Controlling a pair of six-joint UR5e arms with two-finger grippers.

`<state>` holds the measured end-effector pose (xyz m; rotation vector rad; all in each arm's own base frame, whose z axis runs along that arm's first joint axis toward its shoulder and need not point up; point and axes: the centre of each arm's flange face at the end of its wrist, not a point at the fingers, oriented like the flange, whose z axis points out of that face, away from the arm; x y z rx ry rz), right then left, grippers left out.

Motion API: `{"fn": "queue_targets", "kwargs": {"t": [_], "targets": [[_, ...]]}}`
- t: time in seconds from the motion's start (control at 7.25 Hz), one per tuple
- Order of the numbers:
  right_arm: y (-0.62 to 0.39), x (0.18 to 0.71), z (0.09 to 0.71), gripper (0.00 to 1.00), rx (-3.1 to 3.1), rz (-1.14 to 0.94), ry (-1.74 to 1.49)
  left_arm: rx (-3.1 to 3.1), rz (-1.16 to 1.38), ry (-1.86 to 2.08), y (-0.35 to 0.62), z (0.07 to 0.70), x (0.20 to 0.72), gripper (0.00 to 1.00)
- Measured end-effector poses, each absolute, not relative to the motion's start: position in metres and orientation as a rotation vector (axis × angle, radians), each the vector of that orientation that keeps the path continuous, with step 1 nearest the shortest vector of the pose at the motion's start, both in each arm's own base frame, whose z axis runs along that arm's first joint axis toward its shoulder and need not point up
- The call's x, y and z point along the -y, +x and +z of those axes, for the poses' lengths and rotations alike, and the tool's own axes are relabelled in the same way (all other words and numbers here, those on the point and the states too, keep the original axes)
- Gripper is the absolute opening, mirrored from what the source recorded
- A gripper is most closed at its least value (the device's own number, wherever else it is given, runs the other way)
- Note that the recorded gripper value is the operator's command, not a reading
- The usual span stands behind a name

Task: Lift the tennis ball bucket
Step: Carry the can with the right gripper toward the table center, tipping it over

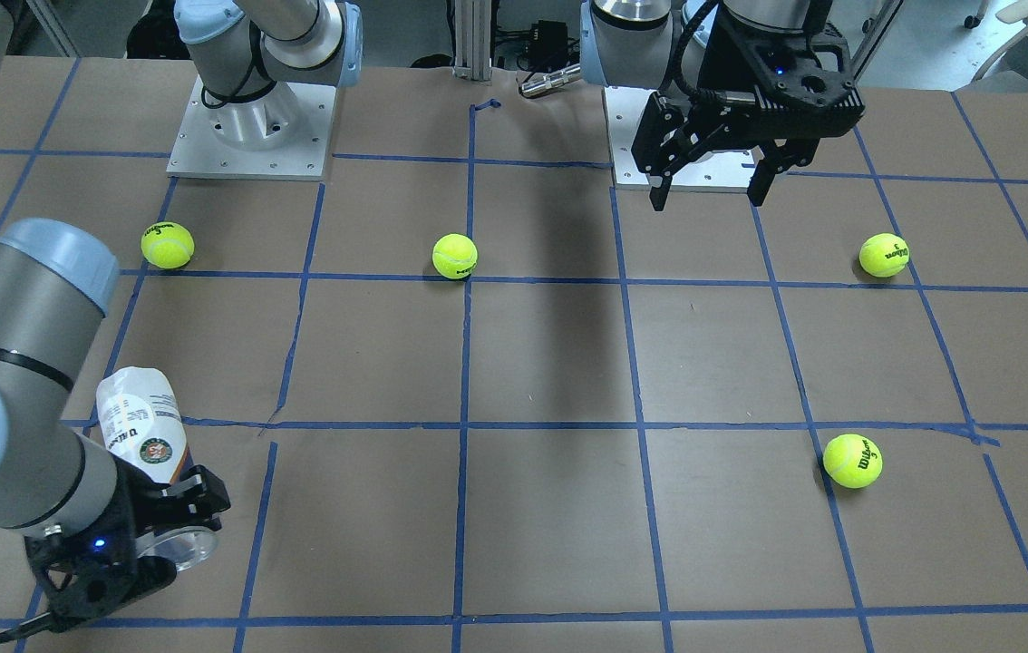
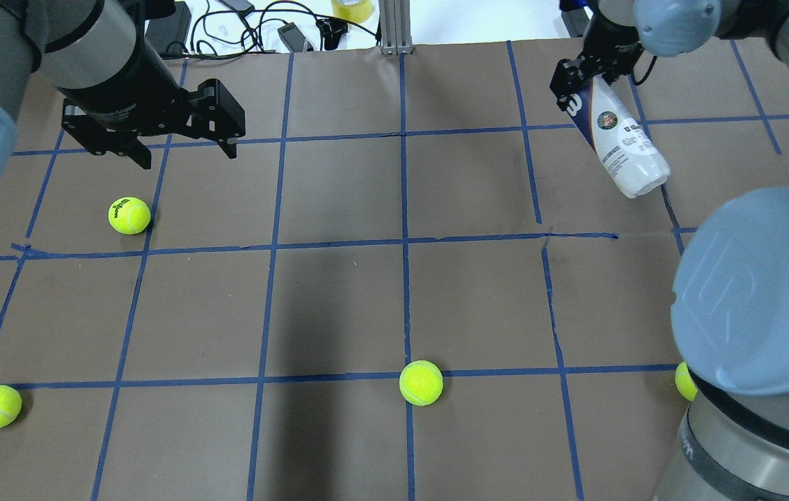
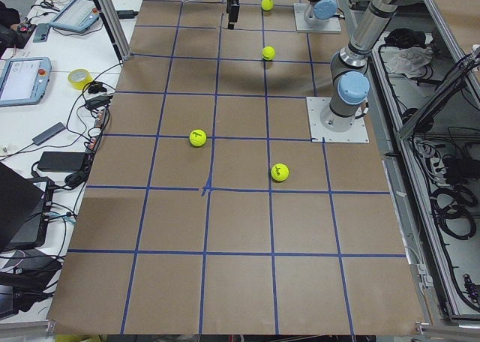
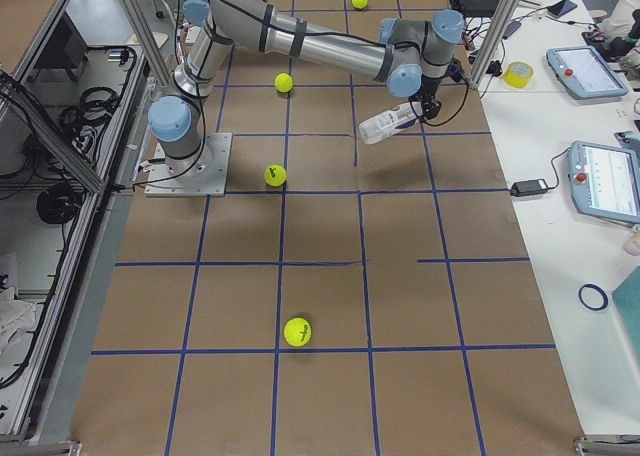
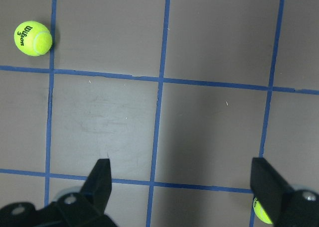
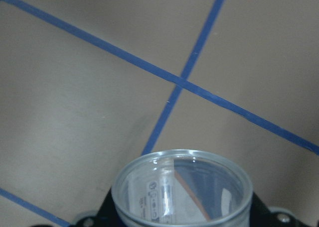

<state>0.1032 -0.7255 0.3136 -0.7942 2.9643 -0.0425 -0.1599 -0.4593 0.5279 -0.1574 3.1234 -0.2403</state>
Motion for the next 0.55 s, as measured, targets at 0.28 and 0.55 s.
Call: {"fn": "queue_targets", "kwargs": {"t": [0.28, 0.55], "targets": [[0.17, 0.713, 0.308, 0.24, -2.808, -0.084, -1.134, -3.122, -0.188, -0.153, -0.16, 0.512, 0.461, 1.0], [0.248, 0.688, 0.296, 0.24, -2.653, -0.134, -1.442, -3.122, -0.175, -0.148, -0.16, 0.507, 0.458, 1.0]]}}
